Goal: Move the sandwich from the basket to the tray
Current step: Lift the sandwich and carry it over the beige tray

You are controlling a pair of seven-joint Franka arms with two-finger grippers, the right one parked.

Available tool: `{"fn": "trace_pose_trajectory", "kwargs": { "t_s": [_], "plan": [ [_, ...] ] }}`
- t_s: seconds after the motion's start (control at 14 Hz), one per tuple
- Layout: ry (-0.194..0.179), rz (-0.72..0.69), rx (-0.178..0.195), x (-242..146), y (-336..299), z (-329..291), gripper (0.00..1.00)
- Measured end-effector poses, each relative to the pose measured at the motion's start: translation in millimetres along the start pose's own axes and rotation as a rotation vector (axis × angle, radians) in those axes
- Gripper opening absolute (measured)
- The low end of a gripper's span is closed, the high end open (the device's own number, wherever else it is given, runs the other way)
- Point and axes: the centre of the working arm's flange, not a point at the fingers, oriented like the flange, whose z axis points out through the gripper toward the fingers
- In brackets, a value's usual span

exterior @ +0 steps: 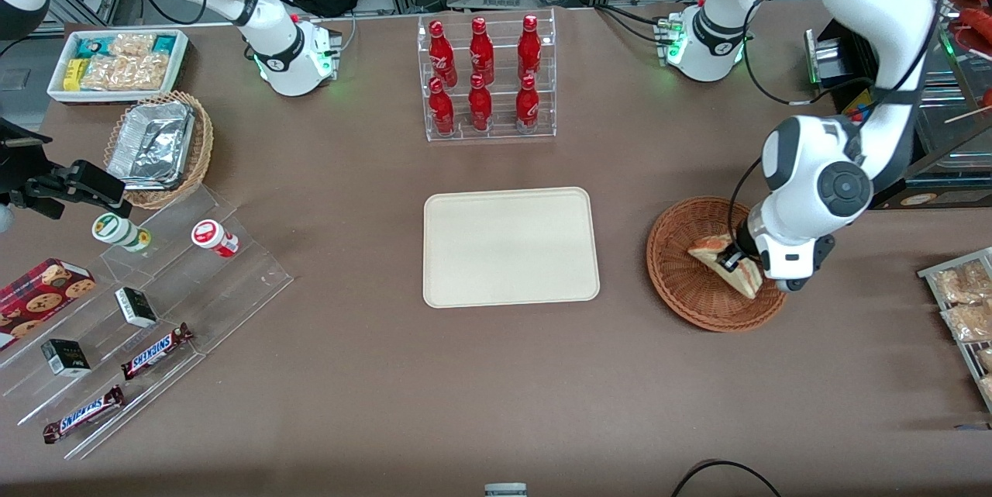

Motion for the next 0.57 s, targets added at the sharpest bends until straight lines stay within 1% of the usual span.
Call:
{"fn": "trace_pose_trajectory", "kwargs": {
  "t_s": [0.07, 0.14, 0.21, 0.36, 0.43, 0.57],
  "plan": [
    [0.005, 0.02, 0.036, -3, 5, -30, 0.26],
    [0.013, 0.042, 0.055, -10, 14, -61, 0.2],
    [0.025, 0.071, 0.057, -21, 27, -87, 0.18],
    [0.048, 0.146, 0.043, -57, 59, -114, 0.18],
    [0.053, 0.189, 0.042, -79, 74, -115, 0.18],
    [0.047, 0.273, 0.057, -124, 101, -102, 0.18]
  ]
}}
